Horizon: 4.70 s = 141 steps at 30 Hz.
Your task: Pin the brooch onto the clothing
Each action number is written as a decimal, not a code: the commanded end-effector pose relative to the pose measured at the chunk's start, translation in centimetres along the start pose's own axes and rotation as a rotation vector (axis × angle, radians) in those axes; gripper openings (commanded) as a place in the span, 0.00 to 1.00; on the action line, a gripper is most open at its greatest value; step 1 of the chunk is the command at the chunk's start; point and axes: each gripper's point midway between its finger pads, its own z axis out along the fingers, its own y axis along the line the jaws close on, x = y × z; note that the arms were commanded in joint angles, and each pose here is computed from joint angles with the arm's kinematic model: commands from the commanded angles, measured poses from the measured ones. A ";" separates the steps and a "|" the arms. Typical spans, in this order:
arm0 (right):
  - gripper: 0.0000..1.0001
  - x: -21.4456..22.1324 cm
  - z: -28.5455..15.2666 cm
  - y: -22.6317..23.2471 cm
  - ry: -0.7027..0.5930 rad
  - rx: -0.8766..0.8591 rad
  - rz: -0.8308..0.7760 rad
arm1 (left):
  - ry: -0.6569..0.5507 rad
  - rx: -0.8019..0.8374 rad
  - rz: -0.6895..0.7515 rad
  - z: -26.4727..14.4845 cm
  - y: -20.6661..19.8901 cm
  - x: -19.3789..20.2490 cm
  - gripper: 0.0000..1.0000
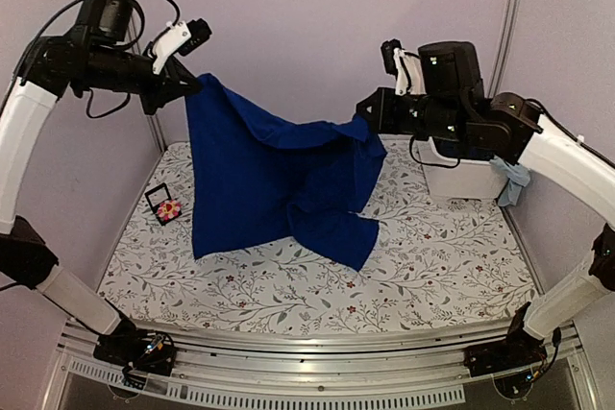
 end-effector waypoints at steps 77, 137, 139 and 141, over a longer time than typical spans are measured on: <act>0.31 32.8 11.9 -17.3 0.878 0.375 -0.042 | 0.837 0.290 0.266 21.0 -2.8 40.2 0.80; 0.00 33.9 -3.2 -13.3 0.955 0.368 0.275 | 0.784 0.442 0.098 11.6 -14.7 39.7 0.01; 0.00 32.8 -3.5 -12.3 0.914 0.308 0.319 | 0.821 0.467 0.136 11.5 -15.6 40.3 0.32; 0.00 31.8 -3.5 -11.6 0.884 0.257 0.355 | 0.837 0.452 0.169 11.8 -15.6 40.5 0.61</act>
